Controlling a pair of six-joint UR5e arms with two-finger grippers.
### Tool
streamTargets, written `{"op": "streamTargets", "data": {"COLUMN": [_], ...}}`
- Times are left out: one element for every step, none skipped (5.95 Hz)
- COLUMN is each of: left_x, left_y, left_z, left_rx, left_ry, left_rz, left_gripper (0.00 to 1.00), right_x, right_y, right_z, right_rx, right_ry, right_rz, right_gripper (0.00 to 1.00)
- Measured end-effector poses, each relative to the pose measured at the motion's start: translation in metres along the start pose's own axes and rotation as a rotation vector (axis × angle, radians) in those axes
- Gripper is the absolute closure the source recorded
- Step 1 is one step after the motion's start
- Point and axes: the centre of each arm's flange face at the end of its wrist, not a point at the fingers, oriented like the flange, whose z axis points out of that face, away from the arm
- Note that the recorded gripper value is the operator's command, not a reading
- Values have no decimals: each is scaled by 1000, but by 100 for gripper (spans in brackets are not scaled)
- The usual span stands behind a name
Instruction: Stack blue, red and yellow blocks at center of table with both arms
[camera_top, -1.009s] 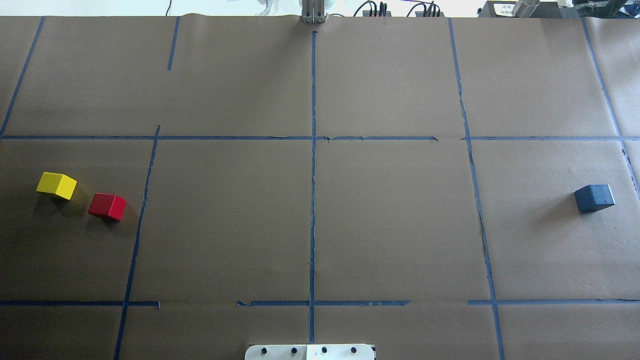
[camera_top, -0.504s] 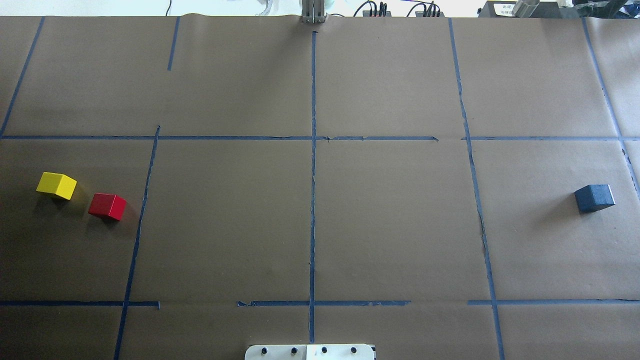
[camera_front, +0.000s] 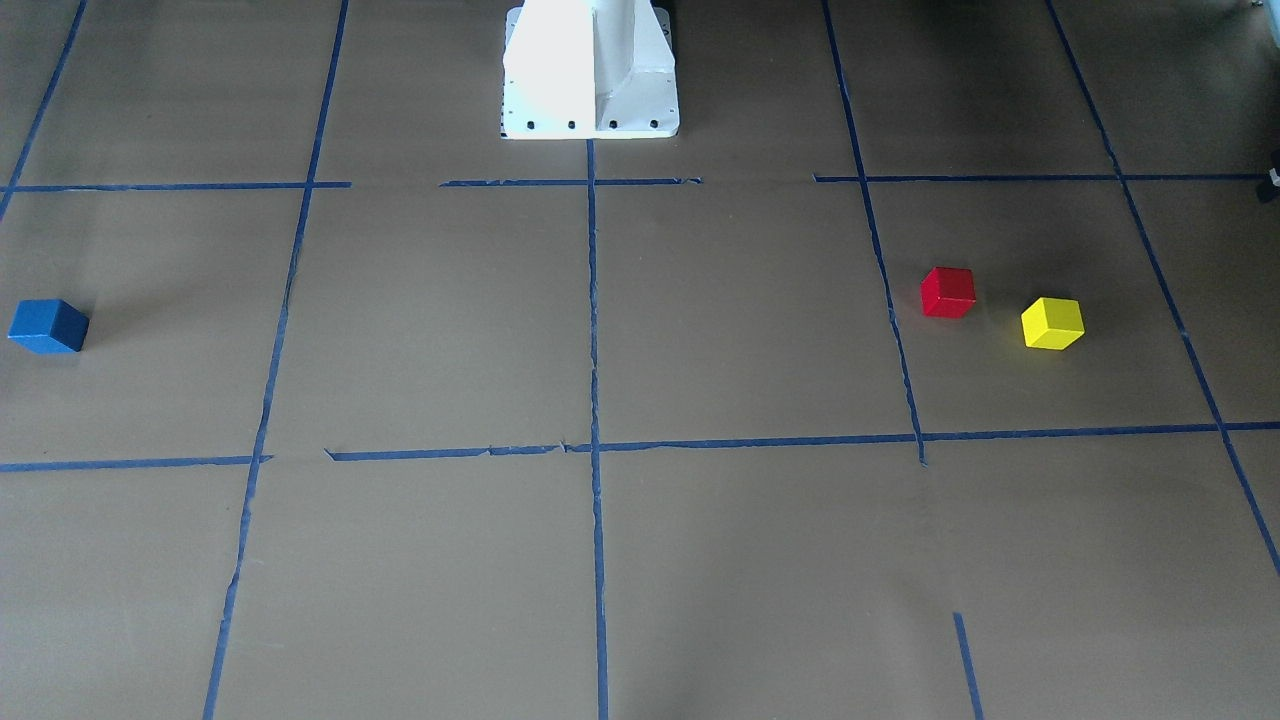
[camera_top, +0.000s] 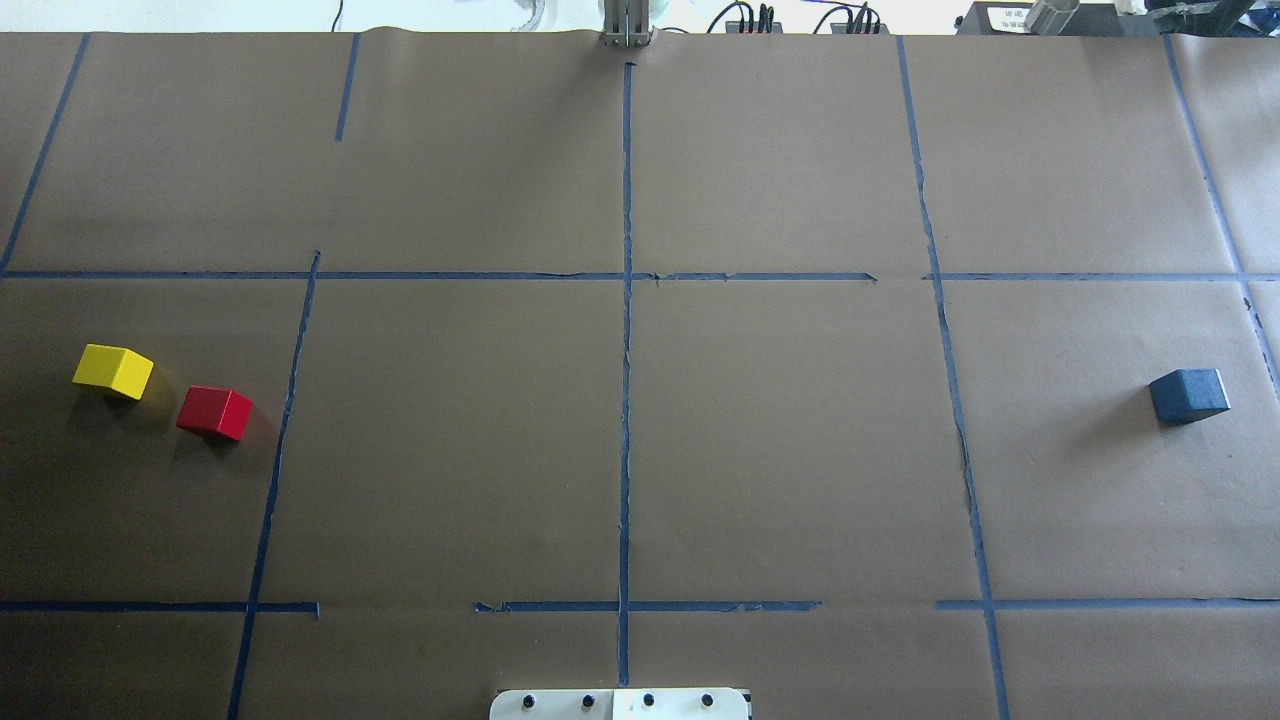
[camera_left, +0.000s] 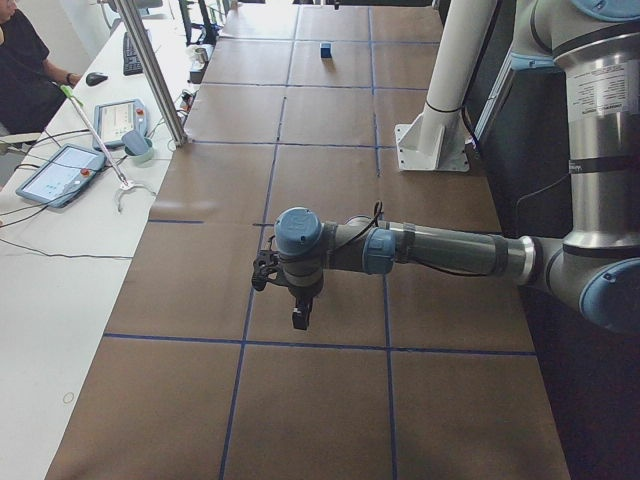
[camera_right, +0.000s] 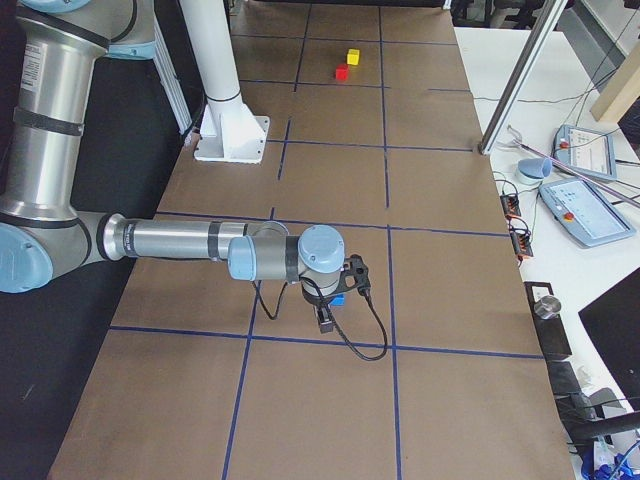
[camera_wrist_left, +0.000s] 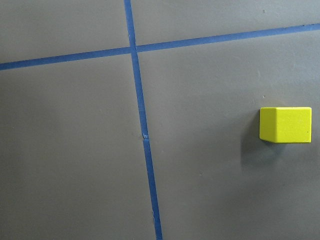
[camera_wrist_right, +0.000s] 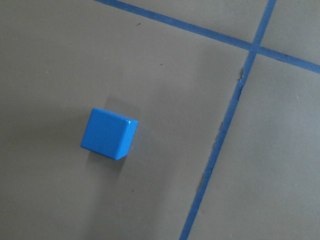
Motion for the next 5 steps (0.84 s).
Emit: {"op": "streamTargets", "data": {"left_x": [2, 2, 1, 1, 1], "left_y": [0, 0, 0, 0, -1], "left_z": [-1, -2, -1, -1, -1], "left_rx": [3, 4, 3, 2, 3], "left_ry": [1, 1, 1, 1, 1], "left_rz": [3, 5, 5, 5, 4], "left_gripper": [0, 0, 0, 0, 0], "right_x": [-19, -48, -74, -94, -105], "right_y": [-24, -54, -77, -89, -92], "right_z": [13, 31, 49, 67, 88], "right_rx": [-16, -44, -56, -40, -11], "right_ry": [-6, -5, 20, 56, 77], "right_rz": [34, 125, 200, 245, 275], "right_gripper": [0, 0, 1, 1, 1]}}
